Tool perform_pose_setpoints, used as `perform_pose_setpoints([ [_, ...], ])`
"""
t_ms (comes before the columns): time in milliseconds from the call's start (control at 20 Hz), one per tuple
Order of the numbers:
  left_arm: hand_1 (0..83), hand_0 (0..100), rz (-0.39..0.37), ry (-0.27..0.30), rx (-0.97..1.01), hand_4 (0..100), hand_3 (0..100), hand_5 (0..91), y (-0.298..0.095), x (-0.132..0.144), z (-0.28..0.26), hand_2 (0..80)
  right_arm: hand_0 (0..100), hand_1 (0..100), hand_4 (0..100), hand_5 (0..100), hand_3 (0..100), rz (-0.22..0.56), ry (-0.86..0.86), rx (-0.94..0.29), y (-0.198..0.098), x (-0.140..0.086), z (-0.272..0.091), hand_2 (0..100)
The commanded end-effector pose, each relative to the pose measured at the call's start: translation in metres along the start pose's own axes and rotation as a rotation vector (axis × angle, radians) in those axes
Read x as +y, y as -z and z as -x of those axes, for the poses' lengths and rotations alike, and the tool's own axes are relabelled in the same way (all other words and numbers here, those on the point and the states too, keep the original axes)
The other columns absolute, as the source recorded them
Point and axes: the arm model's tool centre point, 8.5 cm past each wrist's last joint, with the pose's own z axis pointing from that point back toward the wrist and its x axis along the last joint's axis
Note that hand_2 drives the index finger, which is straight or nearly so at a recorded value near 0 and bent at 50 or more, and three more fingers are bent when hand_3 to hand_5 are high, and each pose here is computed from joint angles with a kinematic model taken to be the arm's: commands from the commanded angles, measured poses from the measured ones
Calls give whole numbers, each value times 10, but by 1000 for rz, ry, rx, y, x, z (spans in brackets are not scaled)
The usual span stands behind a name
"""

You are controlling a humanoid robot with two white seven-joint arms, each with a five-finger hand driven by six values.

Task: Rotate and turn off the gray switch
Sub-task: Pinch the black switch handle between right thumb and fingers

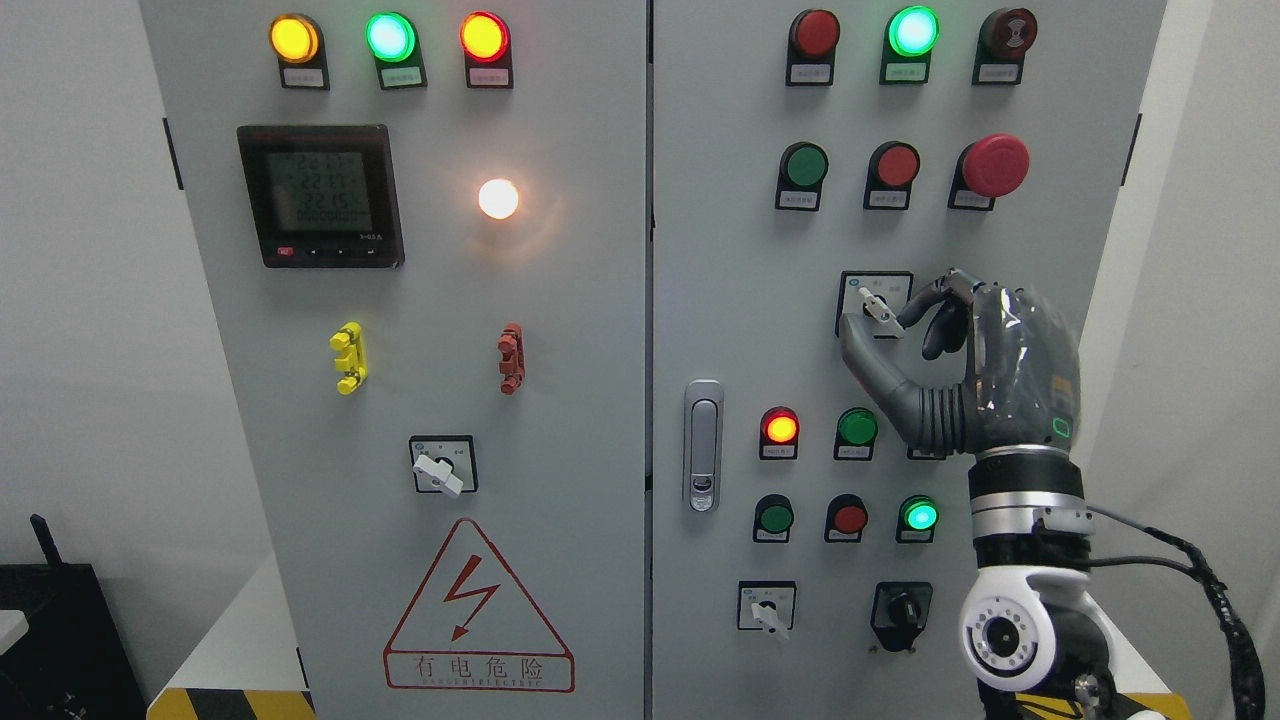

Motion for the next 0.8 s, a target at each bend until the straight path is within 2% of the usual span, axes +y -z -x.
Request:
perform_pose_setpoints([
  [0, 389, 120, -6, -20, 26, 0, 0, 0, -1, 0, 8, 0, 114, 402, 864, 1000, 887, -12, 6, 5, 1, 6, -1, 585],
  [750, 389, 120, -6, -22, 26, 0, 0, 0, -1, 0, 8, 0, 219, 413, 859, 1000, 884, -12, 9, 32, 5, 7, 0, 594],
])
